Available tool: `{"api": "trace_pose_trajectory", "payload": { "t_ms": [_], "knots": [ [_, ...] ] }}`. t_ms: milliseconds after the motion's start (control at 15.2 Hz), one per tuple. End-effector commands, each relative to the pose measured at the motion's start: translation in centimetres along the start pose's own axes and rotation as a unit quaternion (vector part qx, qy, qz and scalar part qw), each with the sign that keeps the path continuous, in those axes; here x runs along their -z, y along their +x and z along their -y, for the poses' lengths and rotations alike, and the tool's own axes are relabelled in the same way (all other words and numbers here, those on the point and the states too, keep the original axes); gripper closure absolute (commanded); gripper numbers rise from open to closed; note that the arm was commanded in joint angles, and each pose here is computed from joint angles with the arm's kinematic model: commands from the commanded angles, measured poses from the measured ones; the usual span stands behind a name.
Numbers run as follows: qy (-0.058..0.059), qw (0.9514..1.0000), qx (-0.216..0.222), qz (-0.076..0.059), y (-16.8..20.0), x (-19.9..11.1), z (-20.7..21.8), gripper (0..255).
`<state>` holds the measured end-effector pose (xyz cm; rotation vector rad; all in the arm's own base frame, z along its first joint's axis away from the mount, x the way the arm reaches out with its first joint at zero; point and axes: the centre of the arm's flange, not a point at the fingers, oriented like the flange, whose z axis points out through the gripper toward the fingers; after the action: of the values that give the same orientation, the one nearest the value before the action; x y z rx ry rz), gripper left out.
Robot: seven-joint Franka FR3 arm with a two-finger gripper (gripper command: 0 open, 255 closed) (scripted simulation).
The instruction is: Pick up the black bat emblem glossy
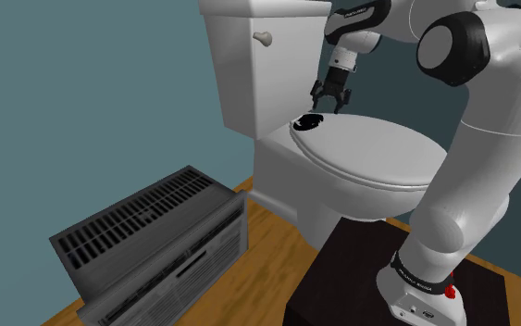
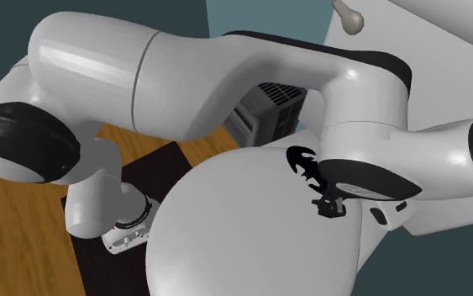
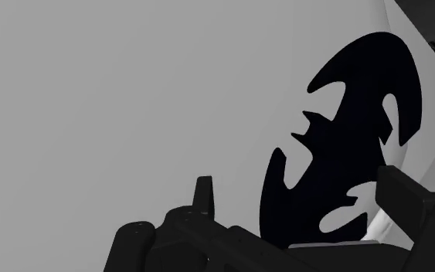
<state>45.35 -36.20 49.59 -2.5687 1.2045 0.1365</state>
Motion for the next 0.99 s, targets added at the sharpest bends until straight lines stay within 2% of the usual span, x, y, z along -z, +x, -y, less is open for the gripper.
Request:
{"api": "trace_pose_trajectory", "payload": {
  "t_ms": [0,264,330,924],
  "knots": [
    [0.000,1.0000,0.000,0.000,0.30,-0.91,-0.23,0],
    [0.000,1.0000,0.000,0.000,0.48,-1.70,-0.42,0],
    [0.000,1.0000,0.000,0.000,0.48,-1.70,-0.41,255],
    [0.000,1.0000,0.000,0.000,0.48,-1.70,-0.42,255]
  ]
}}
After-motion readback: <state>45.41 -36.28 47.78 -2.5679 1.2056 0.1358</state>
